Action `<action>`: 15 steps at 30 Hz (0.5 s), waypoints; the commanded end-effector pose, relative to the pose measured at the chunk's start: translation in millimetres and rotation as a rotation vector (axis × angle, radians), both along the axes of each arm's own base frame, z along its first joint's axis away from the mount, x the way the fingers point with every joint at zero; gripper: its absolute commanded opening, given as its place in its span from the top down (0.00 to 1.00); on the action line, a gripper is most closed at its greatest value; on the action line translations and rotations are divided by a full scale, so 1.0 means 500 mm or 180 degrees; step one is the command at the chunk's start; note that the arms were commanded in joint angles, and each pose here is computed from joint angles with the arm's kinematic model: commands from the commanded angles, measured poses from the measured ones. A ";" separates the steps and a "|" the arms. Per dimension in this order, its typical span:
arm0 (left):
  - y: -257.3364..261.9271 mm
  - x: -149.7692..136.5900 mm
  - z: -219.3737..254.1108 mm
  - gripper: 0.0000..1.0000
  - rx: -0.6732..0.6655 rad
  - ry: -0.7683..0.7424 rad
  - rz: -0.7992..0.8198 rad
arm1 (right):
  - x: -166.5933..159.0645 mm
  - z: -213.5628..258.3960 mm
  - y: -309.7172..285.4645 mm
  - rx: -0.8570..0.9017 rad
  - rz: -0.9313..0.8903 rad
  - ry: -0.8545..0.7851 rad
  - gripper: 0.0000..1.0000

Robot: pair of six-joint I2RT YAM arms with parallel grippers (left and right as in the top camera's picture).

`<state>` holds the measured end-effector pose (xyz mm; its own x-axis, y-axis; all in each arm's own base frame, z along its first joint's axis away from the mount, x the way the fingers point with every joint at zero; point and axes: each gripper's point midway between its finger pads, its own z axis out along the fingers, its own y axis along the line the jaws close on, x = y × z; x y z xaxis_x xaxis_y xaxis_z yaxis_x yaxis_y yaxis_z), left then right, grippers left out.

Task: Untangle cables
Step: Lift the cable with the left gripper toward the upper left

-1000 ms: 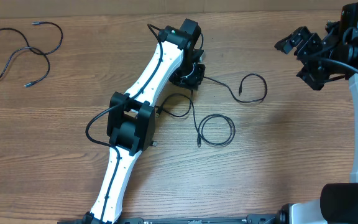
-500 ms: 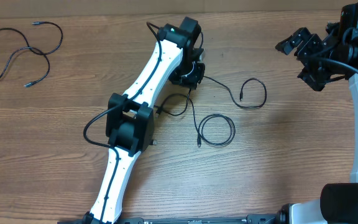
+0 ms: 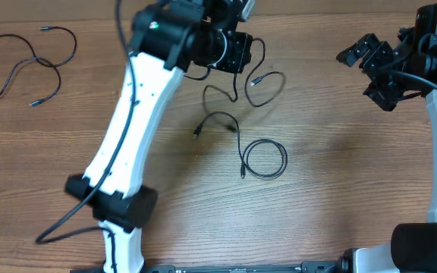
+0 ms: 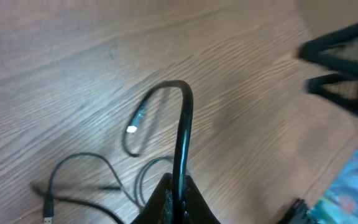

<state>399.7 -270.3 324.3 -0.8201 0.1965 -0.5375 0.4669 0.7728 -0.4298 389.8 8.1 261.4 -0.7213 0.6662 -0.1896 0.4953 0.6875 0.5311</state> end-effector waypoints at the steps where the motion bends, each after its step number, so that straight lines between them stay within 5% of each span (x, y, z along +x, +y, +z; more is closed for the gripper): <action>1: 0.005 -0.043 0.091 0.96 -0.0262 -0.0180 0.0018 | 0.005 0.004 -0.002 -0.0044 0.0011 -0.0038 0.00; 6: 0.042 -0.074 0.175 0.96 -0.0384 -0.0502 0.0119 | 0.004 0.004 -0.002 -0.0043 0.0012 -0.0037 0.00; 15: 0.221 -0.041 0.198 0.96 -0.0155 -0.0522 0.1249 | -0.003 0.000 -0.001 -0.0038 0.0012 0.0018 0.00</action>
